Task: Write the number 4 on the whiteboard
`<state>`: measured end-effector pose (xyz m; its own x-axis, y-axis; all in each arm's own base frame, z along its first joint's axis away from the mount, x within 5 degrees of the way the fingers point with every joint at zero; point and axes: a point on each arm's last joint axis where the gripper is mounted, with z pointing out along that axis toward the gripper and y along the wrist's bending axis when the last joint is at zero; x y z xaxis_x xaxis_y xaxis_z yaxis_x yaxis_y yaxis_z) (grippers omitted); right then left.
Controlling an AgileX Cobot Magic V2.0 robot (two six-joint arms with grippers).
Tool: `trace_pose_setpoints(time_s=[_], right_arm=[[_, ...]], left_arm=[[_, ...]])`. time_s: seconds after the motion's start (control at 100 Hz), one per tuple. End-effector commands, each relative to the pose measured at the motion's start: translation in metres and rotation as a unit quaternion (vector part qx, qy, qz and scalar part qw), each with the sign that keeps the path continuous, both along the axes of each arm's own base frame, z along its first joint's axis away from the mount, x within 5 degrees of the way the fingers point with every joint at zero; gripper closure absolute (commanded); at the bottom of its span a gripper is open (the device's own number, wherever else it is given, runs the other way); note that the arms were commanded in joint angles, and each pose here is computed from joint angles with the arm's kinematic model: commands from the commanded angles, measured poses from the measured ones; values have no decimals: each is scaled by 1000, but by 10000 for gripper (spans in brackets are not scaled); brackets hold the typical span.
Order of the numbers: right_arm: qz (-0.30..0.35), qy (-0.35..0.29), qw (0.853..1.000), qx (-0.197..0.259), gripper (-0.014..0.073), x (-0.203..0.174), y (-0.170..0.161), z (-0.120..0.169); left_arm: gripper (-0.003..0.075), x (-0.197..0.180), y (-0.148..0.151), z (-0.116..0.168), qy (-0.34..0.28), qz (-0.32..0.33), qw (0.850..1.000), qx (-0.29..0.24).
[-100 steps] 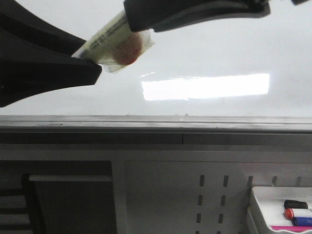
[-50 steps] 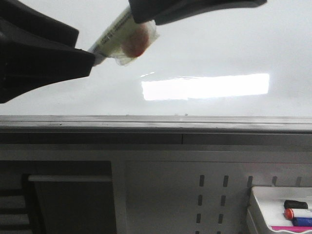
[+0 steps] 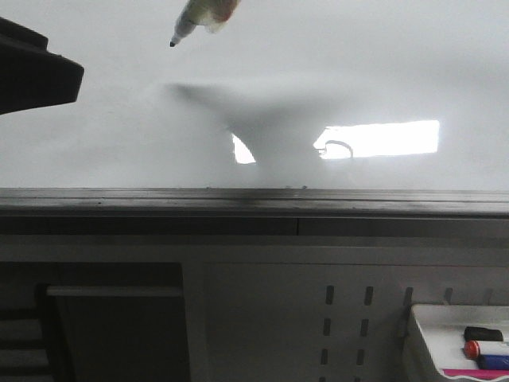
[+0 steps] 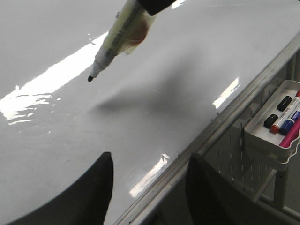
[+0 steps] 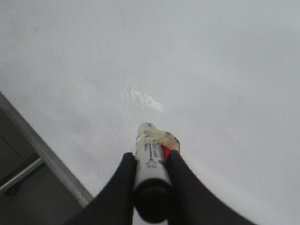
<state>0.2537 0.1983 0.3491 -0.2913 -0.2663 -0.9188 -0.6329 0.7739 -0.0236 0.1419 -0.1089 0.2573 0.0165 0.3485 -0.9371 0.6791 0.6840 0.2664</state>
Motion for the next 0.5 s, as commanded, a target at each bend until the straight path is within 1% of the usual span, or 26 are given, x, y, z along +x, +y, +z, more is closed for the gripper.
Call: trace_pose_setpoints(time_s=[0.0,0.1,0.2,0.34,0.49], right_arm=[[-10,-73,996,40,661,8,-2,28],[-9,-54,998,27,661,10,-1,21],[-9,-28,1000,11,661,10,0,4],[-11,13,1000,3,661,6,0,-20],[-3,23,1000,-4,661,1,2,-30]], left_arm=[[386,0,-2,14,-23,-4,999,-41],[386,0,-2,14,-23,-4,999,-41],[386,0,-2,14,-23,-4,999,-41],[386,0,-2,14,-23,-4,999,-41],[386,0,-2,15,-23,-5,999,-42]])
